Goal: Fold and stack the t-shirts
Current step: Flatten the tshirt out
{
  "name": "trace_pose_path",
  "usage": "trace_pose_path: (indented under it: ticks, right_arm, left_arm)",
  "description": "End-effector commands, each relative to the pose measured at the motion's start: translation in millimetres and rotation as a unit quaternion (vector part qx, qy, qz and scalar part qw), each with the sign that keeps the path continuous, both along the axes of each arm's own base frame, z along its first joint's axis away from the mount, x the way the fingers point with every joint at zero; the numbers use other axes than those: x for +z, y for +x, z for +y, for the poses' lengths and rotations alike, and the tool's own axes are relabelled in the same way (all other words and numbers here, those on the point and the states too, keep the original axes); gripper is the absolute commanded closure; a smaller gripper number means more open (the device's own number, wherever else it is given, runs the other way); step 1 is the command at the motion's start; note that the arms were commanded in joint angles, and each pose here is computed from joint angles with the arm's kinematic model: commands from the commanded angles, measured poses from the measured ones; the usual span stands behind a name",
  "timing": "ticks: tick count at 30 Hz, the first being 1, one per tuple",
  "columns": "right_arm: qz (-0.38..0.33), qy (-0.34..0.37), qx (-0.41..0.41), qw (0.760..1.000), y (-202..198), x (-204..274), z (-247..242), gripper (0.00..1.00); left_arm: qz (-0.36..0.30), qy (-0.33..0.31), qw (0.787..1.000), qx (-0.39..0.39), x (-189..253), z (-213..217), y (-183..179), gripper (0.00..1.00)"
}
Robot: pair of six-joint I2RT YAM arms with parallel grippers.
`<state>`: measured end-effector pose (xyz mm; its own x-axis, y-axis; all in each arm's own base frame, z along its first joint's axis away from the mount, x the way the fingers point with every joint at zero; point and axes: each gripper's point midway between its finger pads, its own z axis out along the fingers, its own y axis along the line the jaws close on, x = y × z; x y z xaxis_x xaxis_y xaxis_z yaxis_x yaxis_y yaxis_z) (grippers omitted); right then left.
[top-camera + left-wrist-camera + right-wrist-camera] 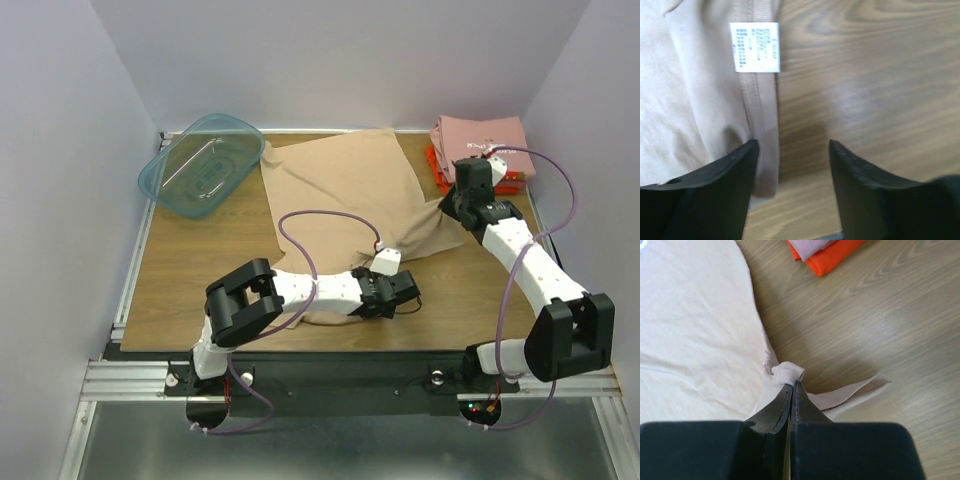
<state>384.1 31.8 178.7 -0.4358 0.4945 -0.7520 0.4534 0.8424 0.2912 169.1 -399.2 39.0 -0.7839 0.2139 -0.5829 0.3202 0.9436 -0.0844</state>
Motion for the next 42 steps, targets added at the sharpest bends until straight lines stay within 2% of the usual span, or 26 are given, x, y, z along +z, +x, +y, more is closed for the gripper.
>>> trace_pose_path:
  ticks: [1,6,7,8,10,16,24,30,34,35,36,37,38,39,40,42]
  right_arm:
    - [-0.008,-0.025,-0.01,1.0,-5.5,19.9,-12.5,1.0]
    - [-0.006,-0.03,-0.009,0.999,-4.4,22.9,-13.8,1.0]
    - [-0.005,-0.029,-0.009,1.0,-4.3,23.1,-13.5,1.0]
    - [-0.004,-0.03,-0.008,1.0,-3.8,22.7,-13.4,1.0]
    - [0.0,-0.034,-0.01,0.999,-1.8,22.0,-14.9,1.0]
    - [0.013,-0.067,-0.02,0.997,4.2,36.0,-25.9,1.0]
    - [0.056,-0.156,-0.079,0.983,-2.4,56.7,-75.3,1.0]
    - [0.149,-0.192,-0.062,0.968,1.6,25.6,-97.7,1.0]
    - [0.191,-0.192,-0.046,0.962,19.0,-4.5,-94.9,0.99]
    - [0.208,-0.193,-0.034,0.958,27.4,-19.4,-92.8,0.99]
    - [0.215,-0.192,-0.029,0.957,33.1,-26.9,-90.9,0.99]
    - [0.211,-0.19,-0.026,0.959,47.2,-31.0,-89.0,0.98]
    - [0.196,-0.188,-0.029,0.962,54.3,-25.1,-88.6,0.98]
    - [0.201,-0.182,-0.011,0.962,64.1,-38.2,-83.3,0.96]
    - [0.181,-0.18,-0.001,0.967,78.8,-31.4,-80.4,0.95]
    - [0.177,-0.161,0.021,0.971,92.0,-38.9,-69.7,0.89]
  left_arm:
    - [-0.013,0.053,0.998,0.039,-9.3,19.4,8.5,0.37]
    - [0.003,0.078,0.996,0.046,-30.2,26.7,3.2,0.55]
    - [0.007,0.08,0.996,0.046,-32.8,27.2,1.6,0.62]
    - [0.011,0.08,0.996,0.046,-35.1,27.5,0.8,0.81]
    - [0.023,0.07,0.997,0.038,-36.1,22.2,-5.7,1.0]
    - [0.015,0.024,0.999,-0.021,-6.1,-2.3,-31.8,1.0]
    - [0.015,-0.027,0.993,-0.118,24.9,-19.6,-86.6,1.0]
    - [0.026,-0.049,0.98,-0.192,24.2,-41.0,-114.6,1.0]
    - [0.025,-0.061,0.976,-0.207,27.1,-55.5,-116.2,1.0]
    - [0.023,-0.063,0.976,-0.207,28.6,-58.2,-115.1,0.97]
    - [0.019,-0.065,0.977,-0.204,31.1,-59.7,-113.7,0.88]
    - [0.012,-0.069,0.977,-0.2,37.4,-62.5,-110.6,0.67]
    - [0.007,-0.069,0.978,-0.197,39.0,-62.9,-108.6,0.67]
    - [0.002,-0.072,0.979,-0.193,43.8,-63.8,-106.0,0.47]
    - [-0.003,-0.078,0.979,-0.19,50.2,-65.2,-104.1,0.29]
    - [-0.007,-0.081,0.979,-0.188,55.2,-64.0,-101.6,0.09]
